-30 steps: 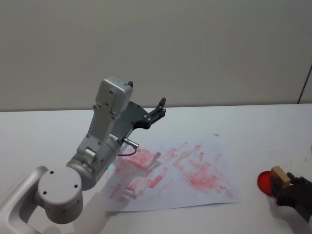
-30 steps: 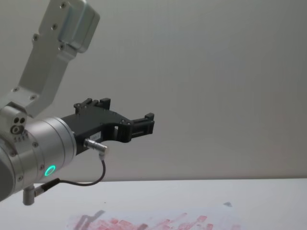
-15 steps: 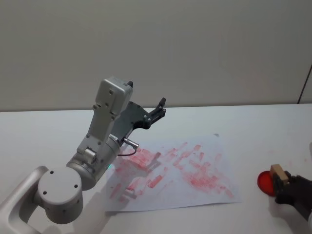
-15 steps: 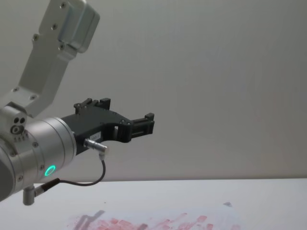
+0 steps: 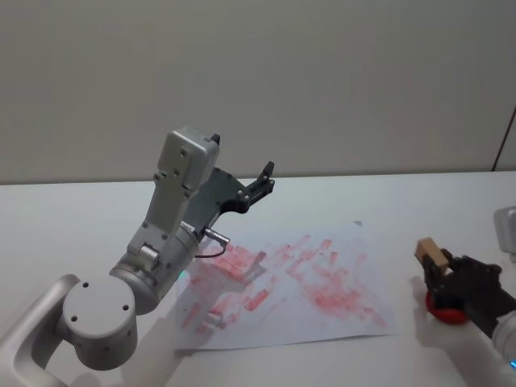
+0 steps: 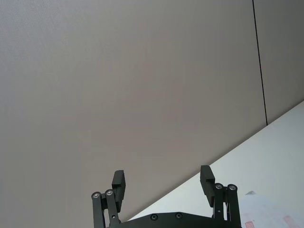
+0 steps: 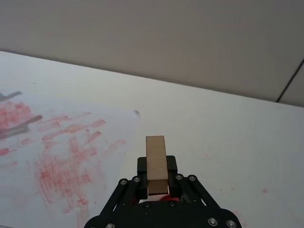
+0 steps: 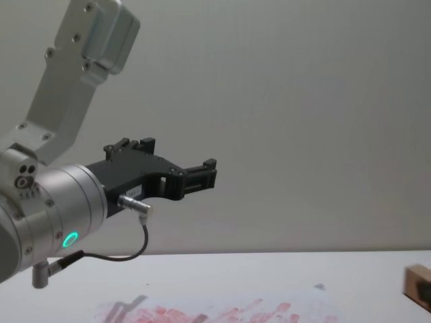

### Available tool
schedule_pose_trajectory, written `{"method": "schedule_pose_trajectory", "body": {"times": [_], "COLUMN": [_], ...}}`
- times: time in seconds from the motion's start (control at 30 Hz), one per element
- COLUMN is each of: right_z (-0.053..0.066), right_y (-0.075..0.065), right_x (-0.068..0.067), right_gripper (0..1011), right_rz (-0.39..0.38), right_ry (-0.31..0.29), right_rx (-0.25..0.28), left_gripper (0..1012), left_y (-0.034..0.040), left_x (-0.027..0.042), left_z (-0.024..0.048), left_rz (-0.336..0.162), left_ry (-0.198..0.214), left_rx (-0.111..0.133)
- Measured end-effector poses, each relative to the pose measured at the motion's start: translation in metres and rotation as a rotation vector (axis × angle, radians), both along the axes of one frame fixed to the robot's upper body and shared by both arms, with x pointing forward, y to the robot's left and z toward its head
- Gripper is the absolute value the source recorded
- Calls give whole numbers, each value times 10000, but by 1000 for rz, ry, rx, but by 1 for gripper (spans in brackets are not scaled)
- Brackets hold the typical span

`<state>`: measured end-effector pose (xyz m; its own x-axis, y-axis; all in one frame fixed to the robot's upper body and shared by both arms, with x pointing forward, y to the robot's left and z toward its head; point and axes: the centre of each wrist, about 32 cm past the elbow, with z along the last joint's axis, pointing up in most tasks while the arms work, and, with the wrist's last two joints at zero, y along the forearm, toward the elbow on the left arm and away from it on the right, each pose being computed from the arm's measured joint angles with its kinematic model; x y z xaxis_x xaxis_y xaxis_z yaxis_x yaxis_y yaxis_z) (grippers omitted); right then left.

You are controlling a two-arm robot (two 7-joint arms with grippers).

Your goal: Use the one hand to pick up the stamp and affix it onto the A4 paper.

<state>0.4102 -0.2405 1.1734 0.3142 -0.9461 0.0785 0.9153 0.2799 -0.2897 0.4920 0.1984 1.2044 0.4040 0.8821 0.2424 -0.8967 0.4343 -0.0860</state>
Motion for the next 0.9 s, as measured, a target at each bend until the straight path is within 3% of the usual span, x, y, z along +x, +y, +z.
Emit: {"method": "schedule_pose_trajectory", "body": {"times": [0.27,0.47,0.67,0.9], "right_z": [53,51,24,-45], "right_y": [73,125,193,276], "right_x": [158,270,415,577], "right_gripper": [216,216,216,216], "right_rz": [115,191,273,354], "right_ry": [-39,-35,0,86], "right_rx": [33,60,90,107], "left_gripper": [1001,1001,1001,1001], "left_y": [0,0,0,0], "left_x": [0,0,0,0], "left_z": [0,0,0,0], "left_rz": [0,0,0,0], "left_ry": [0,0,0,0], "left_rx": [0,0,0,0]}}
